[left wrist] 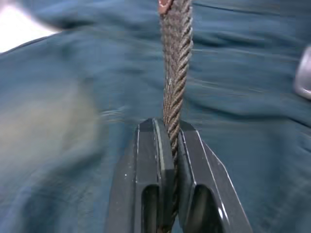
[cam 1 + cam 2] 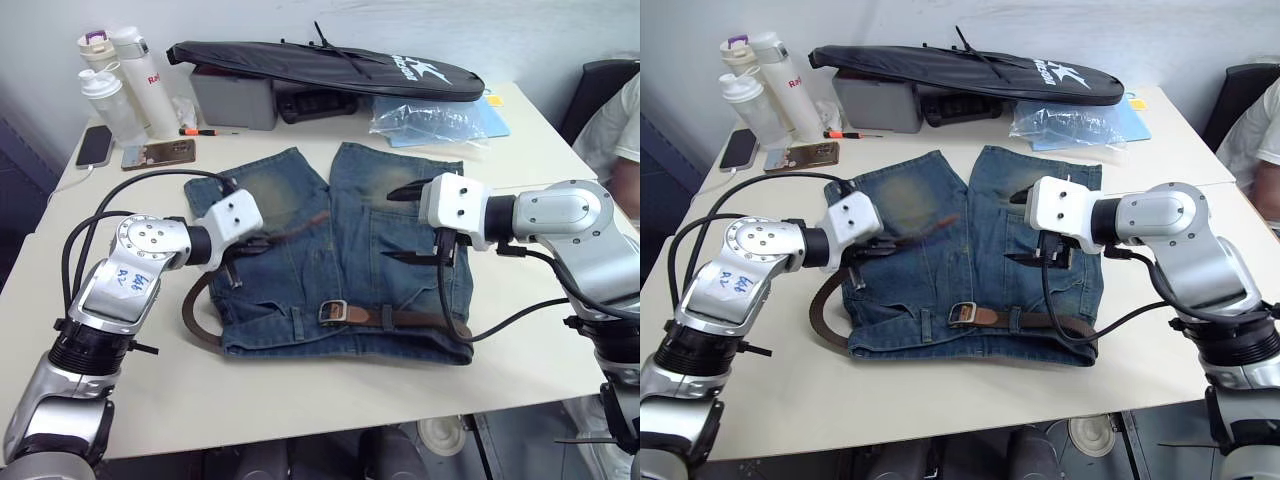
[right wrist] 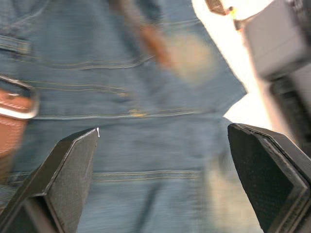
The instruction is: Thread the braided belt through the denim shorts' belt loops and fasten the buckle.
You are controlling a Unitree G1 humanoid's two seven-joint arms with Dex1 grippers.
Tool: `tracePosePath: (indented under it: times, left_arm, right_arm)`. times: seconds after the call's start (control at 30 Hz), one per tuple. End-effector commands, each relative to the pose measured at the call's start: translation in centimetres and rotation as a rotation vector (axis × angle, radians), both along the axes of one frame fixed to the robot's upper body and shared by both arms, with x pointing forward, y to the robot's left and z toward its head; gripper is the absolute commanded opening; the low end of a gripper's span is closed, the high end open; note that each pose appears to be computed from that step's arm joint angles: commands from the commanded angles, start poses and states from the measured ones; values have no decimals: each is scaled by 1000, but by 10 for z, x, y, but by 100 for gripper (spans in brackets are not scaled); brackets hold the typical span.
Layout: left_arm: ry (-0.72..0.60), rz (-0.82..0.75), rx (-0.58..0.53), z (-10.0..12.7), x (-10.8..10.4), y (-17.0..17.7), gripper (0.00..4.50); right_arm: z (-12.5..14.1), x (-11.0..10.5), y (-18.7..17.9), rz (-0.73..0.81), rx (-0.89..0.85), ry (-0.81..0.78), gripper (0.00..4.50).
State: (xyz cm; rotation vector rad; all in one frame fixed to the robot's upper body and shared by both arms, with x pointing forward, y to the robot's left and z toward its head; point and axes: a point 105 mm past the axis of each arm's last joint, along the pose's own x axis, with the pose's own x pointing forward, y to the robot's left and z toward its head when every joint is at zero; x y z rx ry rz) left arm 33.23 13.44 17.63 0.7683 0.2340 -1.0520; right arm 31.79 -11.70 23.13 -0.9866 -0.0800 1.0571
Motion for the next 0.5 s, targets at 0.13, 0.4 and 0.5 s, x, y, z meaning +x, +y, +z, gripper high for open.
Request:
tracePosePath:
  times: [0.13, 0.4, 0.5]
  left_arm:
    - [-8, -177, 40, 19, -8, -22, 2]
    - [-75, -222, 68, 20, 1, -39, 1]
    - [-76, -225, 68, 17, 2, -41, 0]
  right_arm:
    - [-3, -9, 22, 47, -29, -121, 450]
    - [-15, -13, 36, 85, -61, -116, 425]
    - [-20, -13, 45, 98, -51, -91, 318]
